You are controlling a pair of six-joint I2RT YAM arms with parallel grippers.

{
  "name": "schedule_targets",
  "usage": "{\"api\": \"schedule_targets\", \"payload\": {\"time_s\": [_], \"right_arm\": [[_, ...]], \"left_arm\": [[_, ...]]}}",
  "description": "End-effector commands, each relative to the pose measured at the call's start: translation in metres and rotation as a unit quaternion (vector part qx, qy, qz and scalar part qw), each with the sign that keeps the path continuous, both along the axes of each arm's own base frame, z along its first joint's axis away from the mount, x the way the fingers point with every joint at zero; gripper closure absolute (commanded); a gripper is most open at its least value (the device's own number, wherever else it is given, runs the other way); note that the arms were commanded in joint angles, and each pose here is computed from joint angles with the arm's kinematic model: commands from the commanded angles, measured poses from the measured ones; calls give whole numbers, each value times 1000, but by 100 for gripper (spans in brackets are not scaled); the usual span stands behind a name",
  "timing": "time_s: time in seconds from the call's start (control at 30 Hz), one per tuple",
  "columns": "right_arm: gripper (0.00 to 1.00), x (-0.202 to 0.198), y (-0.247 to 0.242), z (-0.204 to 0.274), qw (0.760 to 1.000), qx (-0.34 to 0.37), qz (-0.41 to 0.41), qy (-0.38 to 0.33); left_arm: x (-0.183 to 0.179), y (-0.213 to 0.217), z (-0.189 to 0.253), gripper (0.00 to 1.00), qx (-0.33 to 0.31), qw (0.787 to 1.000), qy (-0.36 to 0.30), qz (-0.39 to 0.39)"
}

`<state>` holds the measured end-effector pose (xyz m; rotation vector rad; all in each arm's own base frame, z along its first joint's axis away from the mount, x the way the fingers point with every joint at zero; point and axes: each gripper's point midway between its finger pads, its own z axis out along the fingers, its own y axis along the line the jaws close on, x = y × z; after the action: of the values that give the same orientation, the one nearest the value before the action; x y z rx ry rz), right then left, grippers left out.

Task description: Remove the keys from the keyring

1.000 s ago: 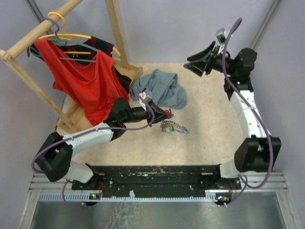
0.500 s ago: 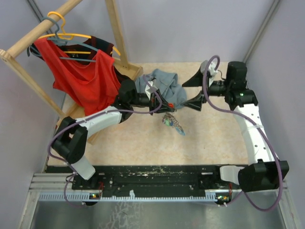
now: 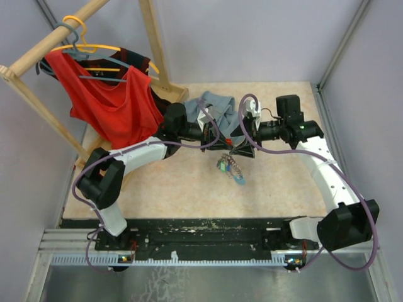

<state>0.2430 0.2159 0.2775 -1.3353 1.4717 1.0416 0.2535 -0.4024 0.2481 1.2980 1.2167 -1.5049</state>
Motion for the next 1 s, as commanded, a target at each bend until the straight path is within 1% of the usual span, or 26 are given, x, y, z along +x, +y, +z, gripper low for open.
{"api": "schedule_targets", "payload": {"time_s": [0.0, 0.07, 0.17, 0.2, 0.33, 0.6, 0.83, 0.87, 0.97], "right_arm": [[34, 4, 3, -4, 1000, -2, 5, -7], [39, 4, 5, -3, 1000, 2, 6, -1], [42, 4, 5, -4, 1000, 5, 6, 4], [44, 4, 6, -4, 1000, 7, 6, 7], [62, 2, 7, -4, 1000, 12, 11, 14], [80, 2, 9, -7, 999, 15, 14, 24], [82, 2, 12, -12, 999, 13, 17, 35], [84, 2, 13, -12, 999, 13, 17, 36], [100, 1, 14, -10, 999, 17, 21, 38]], "left_arm": [[-6, 2, 13, 100, -21, 999, -36, -17], [-7, 3, 12, 100, -21, 999, -37, -18], [-9, 4, 14, 100, -24, 999, -39, -19], [-10, 4, 14, 100, -25, 999, -40, -20], [-12, 4, 15, 100, -27, 999, -41, -23], [-15, 4, 18, 100, -33, 998, -42, -28], [-16, 5, 19, 100, -35, 998, -41, -29], [-16, 5, 19, 100, -36, 998, -41, -29], [-17, 5, 19, 100, -36, 998, -41, -31]]}}
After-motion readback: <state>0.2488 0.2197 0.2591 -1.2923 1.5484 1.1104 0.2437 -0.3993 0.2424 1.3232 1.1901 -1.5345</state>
